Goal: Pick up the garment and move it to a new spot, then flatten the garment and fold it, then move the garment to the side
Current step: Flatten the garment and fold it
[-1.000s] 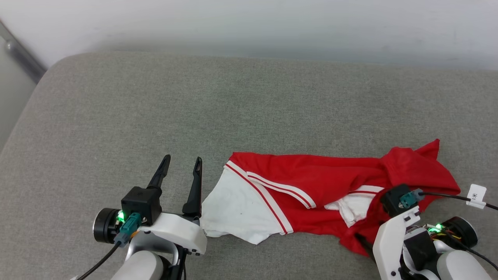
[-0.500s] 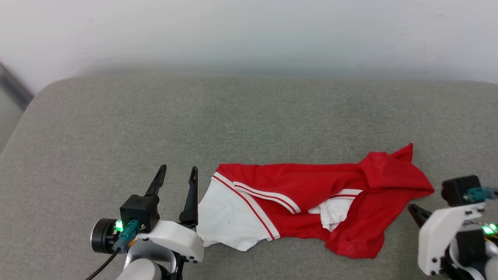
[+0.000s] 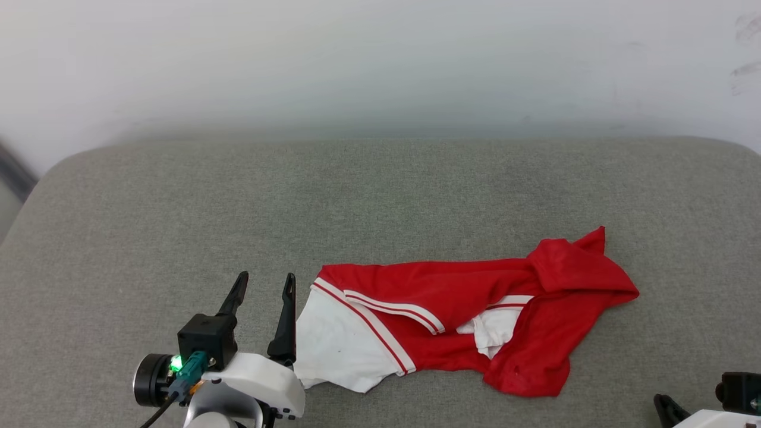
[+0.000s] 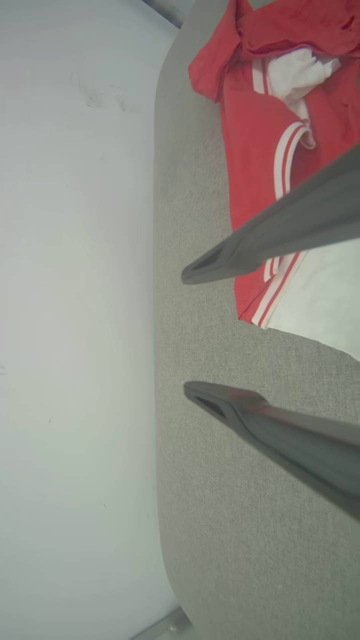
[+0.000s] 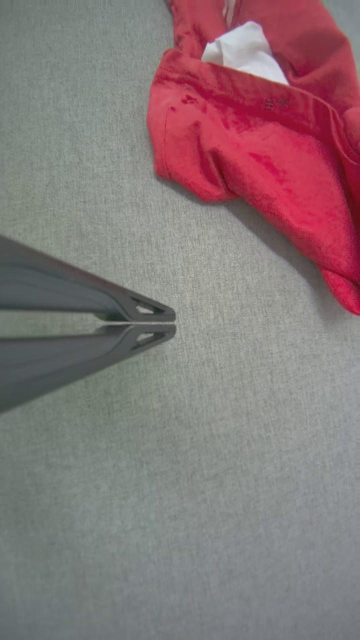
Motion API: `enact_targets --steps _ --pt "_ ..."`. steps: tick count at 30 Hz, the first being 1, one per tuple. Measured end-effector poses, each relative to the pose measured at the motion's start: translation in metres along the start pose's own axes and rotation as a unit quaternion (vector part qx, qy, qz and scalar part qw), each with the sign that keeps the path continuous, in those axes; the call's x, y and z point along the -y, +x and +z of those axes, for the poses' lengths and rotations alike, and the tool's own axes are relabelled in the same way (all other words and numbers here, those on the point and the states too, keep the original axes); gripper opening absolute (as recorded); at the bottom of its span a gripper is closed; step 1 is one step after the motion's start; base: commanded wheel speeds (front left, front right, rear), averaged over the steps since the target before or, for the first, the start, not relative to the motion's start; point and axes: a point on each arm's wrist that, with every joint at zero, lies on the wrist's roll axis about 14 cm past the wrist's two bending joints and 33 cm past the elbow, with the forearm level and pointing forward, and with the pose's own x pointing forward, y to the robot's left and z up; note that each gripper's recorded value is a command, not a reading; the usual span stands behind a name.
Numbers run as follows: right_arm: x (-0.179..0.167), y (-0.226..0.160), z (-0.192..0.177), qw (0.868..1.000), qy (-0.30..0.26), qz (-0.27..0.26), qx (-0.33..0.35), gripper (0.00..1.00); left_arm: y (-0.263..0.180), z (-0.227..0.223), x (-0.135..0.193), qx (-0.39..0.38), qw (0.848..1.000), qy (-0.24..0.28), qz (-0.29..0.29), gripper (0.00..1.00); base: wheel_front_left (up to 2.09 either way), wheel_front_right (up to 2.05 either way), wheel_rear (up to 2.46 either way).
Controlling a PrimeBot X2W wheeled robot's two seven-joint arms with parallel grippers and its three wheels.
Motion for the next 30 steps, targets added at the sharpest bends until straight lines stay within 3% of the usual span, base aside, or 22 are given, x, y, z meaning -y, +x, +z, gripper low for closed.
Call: enact_targets --steps 1,11,22,30 --pt "-0.002 0.0 0.0 1.0 0.001 0.002 0.003 1.0 -0.001 -0.001 0.0 -0.001 1.0 -0.001 0.001 1.0 0.0 0.0 0.0" --pt "-0.042 0.016 0.03 0.998 -0.025 0.055 0.024 1.0 -0.005 -0.001 0.0 -0.004 1.0 -0.005 0.003 1.0 0.0 0.0 0.0" --pt "-0.122 0.045 0.047 0.98 -0.109 0.164 -0.036 1.0 -0.004 -0.005 -0.012 -0.007 1.0 -0.01 0.024 1.0 0.0 0.0 0.0" --pt "-0.141 0.068 0.028 0.967 -0.145 0.182 -0.107 1.0 0.005 -0.015 -0.023 -0.017 0.999 -0.009 0.037 1.0 0.0 0.0 0.0"
